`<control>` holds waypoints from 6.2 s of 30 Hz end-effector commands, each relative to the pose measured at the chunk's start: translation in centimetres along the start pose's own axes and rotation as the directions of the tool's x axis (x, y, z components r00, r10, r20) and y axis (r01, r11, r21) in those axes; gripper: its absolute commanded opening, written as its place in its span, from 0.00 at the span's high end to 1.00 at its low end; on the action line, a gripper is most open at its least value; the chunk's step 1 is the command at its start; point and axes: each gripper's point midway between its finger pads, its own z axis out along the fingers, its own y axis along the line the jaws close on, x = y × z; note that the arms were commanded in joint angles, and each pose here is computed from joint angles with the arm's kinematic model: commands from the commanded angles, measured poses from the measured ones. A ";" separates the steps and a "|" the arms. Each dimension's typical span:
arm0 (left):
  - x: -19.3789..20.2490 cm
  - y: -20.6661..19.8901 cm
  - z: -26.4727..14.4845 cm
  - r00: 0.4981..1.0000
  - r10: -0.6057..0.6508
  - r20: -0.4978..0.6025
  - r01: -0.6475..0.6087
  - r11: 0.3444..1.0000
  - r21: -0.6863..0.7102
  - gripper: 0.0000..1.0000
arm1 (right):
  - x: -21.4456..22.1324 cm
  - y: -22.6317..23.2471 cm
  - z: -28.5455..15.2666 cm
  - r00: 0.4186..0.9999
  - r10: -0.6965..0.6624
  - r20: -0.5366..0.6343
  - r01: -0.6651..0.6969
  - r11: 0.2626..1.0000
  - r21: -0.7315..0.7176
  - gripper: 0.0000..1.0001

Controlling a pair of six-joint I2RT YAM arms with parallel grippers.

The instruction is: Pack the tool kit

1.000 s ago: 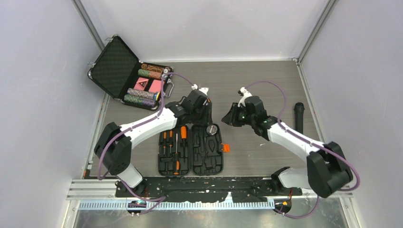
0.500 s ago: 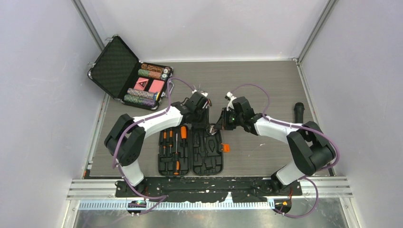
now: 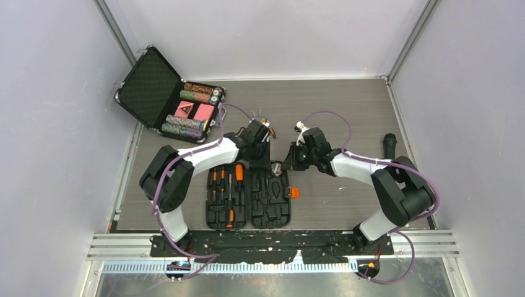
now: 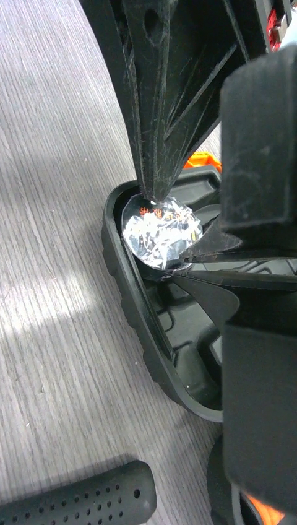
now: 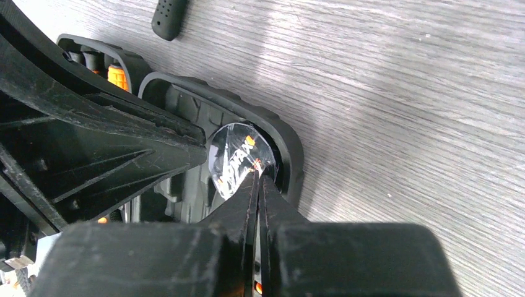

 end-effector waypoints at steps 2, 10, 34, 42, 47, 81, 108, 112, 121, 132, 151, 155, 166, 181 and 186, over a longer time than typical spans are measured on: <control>-0.6 -0.7 0.5 1.000 0.004 0.006 -0.004 0.999 0.037 0.91 | 0.9 -1.4 0.2 1.000 -0.018 -0.008 0.018 0.998 0.057 0.95; 0.4 -0.3 1.3 1.000 -0.007 -0.031 0.008 1.000 0.029 0.95 | 2.6 -3.1 0.3 0.995 -0.064 -0.072 0.075 0.985 0.154 0.95; 6.9 2.9 1.7 0.985 0.009 -0.171 -0.034 0.989 -0.141 1.00 | 5.7 -3.2 -1.1 0.957 -0.249 -0.146 0.285 0.894 0.346 0.95; 6.3 3.3 1.2 0.989 0.015 -0.150 -0.041 0.984 -0.172 1.00 | 1.2 1.6 -1.8 0.966 -0.259 -0.018 0.257 0.944 0.208 0.95; 5.8 2.6 1.1 0.991 0.017 -0.134 -0.037 0.988 -0.149 1.00 | -0.5 2.5 -2.1 0.973 -0.231 0.002 0.228 0.963 0.143 0.95; -4.9 17.3 -25.3 0.844 0.104 0.526 0.147 0.898 -0.414 0.00 | -15.9 2.3 4.6 0.890 -0.429 0.154 0.383 0.887 0.257 0.47; -4.4 18.7 -24.9 0.870 0.145 0.472 0.124 0.861 -0.493 0.00 | -14.5 -1.0 11.0 0.880 -0.474 0.021 0.433 0.820 0.373 0.94; -4.4 18.7 -24.6 0.875 0.143 0.463 0.118 0.863 -0.491 0.00 | -16.2 1.4 8.5 0.858 -0.495 0.136 0.427 0.836 0.345 0.95; -4.4 18.6 -24.2 0.880 0.143 0.454 0.108 0.869 -0.483 0.01 | -20.0 4.7 1.6 0.782 -0.509 0.361 0.380 0.847 0.371 0.95; -6.0 9.3 -23.4 0.832 0.058 0.552 -0.053 0.998 -0.025 0.01 | -17.9 10.5 -6.4 0.656 -0.491 0.573 0.488 0.855 0.174 0.95; -7.1 -7.7 -25.7 0.753 -0.086 0.652 -0.326 0.812 0.484 0.18 | -11.5 15.9 -14.9 0.584 -0.264 0.768 0.575 0.802 -0.161 0.95; -7.4 -9.3 -23.6 0.788 -0.097 0.608 -0.305 0.796 0.522 0.47 | -10.8 16.2 -15.8 0.583 -0.244 0.775 0.578 0.795 -0.184 0.95; -6.7 -12.5 -18.7 0.851 -0.128 0.510 -0.264 0.735 0.625 0.51 | -9.3 17.8 -17.4 0.620 -0.160 0.768 0.574 0.760 -0.305 0.95; -6.9 -6.4 -24.5 0.719 0.014 0.695 -0.408 0.818 0.406 0.06 | -7.6 17.0 -16.1 0.649 -0.271 0.711 0.613 0.740 -0.277 0.95; -6.1 -5.1 -26.3 0.690 0.263 0.674 -0.553 0.792 0.258 0.06 | -6.9 17.7 -15.7 0.642 -0.380 0.666 0.682 0.680 -0.269 0.95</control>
